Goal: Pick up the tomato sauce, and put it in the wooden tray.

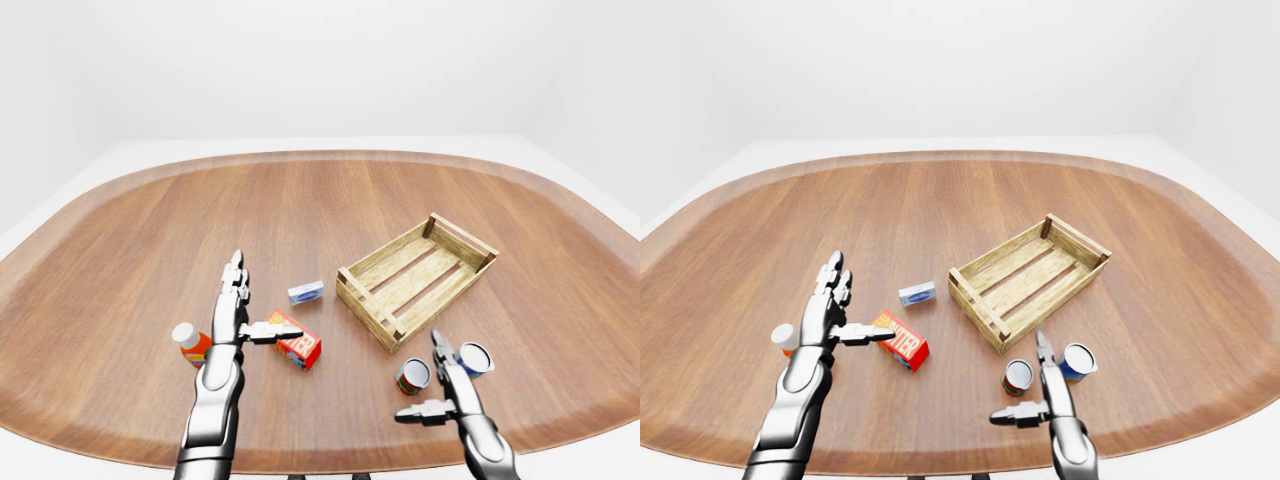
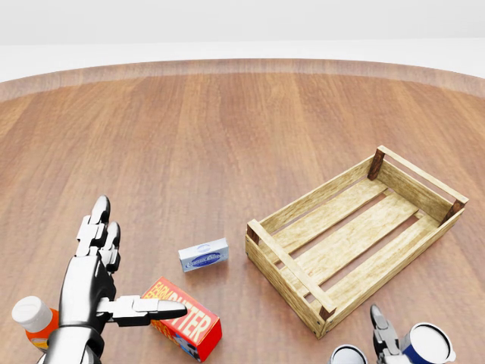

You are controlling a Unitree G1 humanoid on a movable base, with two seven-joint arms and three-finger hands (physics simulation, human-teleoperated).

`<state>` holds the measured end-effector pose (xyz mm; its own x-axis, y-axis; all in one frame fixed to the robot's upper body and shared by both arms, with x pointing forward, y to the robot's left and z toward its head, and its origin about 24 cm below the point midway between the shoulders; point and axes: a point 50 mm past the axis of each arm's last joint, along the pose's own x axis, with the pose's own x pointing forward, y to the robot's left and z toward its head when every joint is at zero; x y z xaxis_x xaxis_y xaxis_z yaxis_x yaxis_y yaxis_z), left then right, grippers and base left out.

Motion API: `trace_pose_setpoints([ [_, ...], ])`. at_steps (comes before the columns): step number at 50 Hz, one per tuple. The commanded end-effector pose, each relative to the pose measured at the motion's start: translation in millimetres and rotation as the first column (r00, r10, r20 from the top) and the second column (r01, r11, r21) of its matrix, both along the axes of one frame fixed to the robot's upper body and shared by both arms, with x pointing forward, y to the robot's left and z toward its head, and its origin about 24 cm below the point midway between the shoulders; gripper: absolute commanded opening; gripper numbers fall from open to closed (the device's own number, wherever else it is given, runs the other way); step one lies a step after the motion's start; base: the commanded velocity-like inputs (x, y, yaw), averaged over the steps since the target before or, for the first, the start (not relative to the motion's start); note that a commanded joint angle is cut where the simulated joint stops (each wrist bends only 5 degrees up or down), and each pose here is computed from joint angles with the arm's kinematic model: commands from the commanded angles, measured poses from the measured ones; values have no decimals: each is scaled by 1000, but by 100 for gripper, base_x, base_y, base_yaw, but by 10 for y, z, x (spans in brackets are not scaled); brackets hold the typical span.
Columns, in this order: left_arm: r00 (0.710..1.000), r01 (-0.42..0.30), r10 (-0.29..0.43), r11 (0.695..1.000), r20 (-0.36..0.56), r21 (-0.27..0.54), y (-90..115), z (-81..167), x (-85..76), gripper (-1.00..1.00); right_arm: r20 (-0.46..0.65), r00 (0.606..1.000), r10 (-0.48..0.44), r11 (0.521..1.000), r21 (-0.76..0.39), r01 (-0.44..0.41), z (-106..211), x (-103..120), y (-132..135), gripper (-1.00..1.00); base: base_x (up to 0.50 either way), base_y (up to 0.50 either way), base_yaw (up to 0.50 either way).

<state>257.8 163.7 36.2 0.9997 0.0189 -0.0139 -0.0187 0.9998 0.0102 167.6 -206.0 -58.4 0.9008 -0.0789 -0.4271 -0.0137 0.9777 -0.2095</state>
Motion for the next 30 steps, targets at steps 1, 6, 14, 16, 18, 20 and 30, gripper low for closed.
trace_pose_setpoints([
  [1,1000,-2,2,1000,-1,0,2,0,0,100,-64,998,-20,1000,-3,20,-139,-27,-32,100,0,0,0],
  [6,1000,-1,1,1000,-1,0,-1,-6,7,100,-69,997,-23,1000,-5,23,-152,-27,-40,100,0,0,0],
  [14,1000,-4,4,1000,-1,-2,10,-1,11,100,-93,995,-32,999,-9,31,-202,-34,-61,100,0,0,0],
  [16,1000,-4,4,1000,-1,-1,8,-3,10,100,-96,995,-34,999,-9,33,-209,-31,-66,100,0,0,0],
  [18,1000,-3,3,1000,-1,-1,8,-2,9,100,-99,994,-35,999,-10,34,-216,-27,-65,100,0,0,0],
  [20,1000,-3,3,1000,-1,-1,8,-5,8,100,-100,994,-35,999,-8,35,-220,-21,-57,100,0,0,0],
  [30,1000,-2,2,1000,-1,-1,5,-4,8,100,-41,999,-10,1000,-10,10,-101,22,0,100,0,0,0],
])
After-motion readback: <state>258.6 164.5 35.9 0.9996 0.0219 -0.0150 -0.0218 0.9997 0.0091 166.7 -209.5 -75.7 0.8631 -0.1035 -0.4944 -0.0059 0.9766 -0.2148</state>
